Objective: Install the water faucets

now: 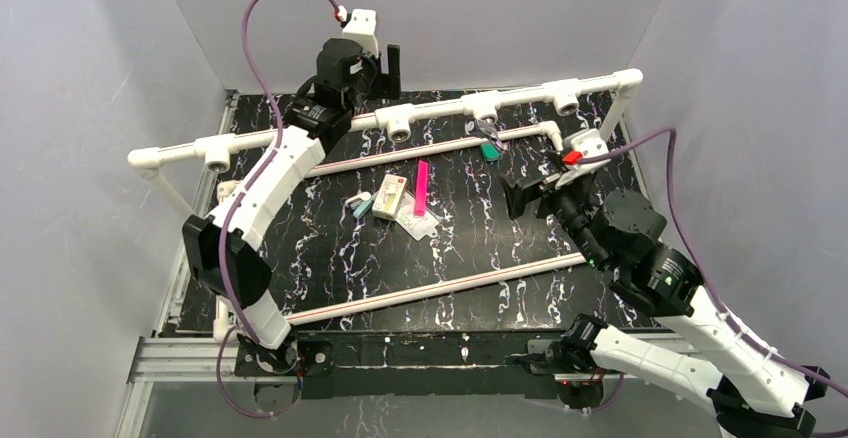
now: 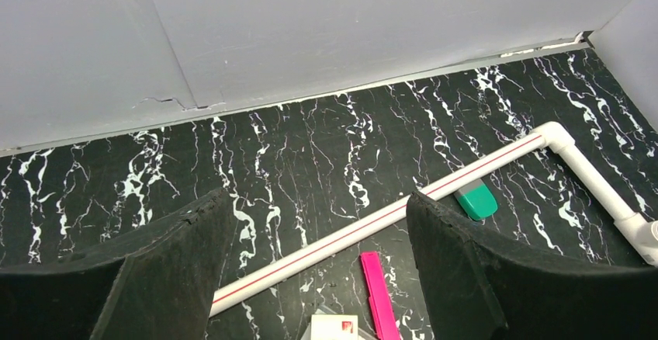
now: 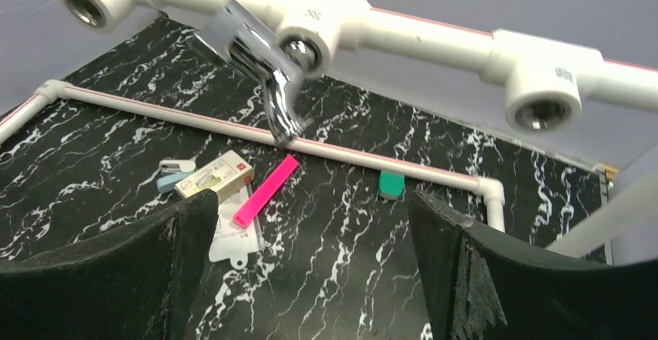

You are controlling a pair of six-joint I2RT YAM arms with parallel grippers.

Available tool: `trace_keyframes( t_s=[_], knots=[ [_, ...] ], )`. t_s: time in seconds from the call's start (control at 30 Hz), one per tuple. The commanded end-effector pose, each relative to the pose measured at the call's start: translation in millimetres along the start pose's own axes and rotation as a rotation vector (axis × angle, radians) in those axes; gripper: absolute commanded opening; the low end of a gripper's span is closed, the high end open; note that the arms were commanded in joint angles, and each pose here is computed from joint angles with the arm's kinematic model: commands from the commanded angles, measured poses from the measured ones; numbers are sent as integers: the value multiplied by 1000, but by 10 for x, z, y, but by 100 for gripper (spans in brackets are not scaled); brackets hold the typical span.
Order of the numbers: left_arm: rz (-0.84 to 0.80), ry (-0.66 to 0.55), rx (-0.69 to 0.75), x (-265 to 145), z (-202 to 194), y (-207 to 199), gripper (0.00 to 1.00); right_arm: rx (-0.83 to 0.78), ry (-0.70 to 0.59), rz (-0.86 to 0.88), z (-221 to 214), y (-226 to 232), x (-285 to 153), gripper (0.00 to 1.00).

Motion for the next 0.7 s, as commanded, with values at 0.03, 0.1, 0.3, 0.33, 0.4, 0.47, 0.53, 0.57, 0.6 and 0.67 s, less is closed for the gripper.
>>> trace_keyframes(
  t_s=[0.03,0.1,0.3,0.33,0.4,0.47,0.53,0.57,0.6,0.67],
  knots=[
    [10,-23,-25,20,231,-109,80,60,112,-65,-345,9,-86,99],
    [4,-56,-37,5,369,-151,80,68,145,-93,-473,24,-81,99],
    [-57,-164,-87,-146,791,-305,80,50,266,-206,-995,106,-20,99],
    [-72,-180,-99,-189,852,-331,80,44,280,-218,-1074,126,-5,99],
    [-106,-215,-127,-300,980,-381,80,33,293,-232,-1228,185,42,99],
    [-142,-236,-158,-414,1068,-426,80,21,297,-242,-1350,238,103,99],
    [-190,-236,-187,-524,1104,-479,80,-9,301,-258,-1468,265,157,99],
    [-219,-228,-200,-574,1105,-509,80,-38,301,-264,-1534,274,187,99],
    [-260,-210,-209,-629,1094,-552,80,-63,307,-266,-1599,280,213,99],
    [-307,-179,-225,-732,1082,-601,80,-97,295,-257,-1677,283,286,99]
  ],
)
Point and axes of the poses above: each gripper's point midway between its finger pads, its own x axis out along the fingers, its own y axis along the line the jaws close on, z = x × y, the point moved 6 cm from there along -x, back along the fingers, and after that the axes turned 15 degrees about -x, right-handed, at the moved point
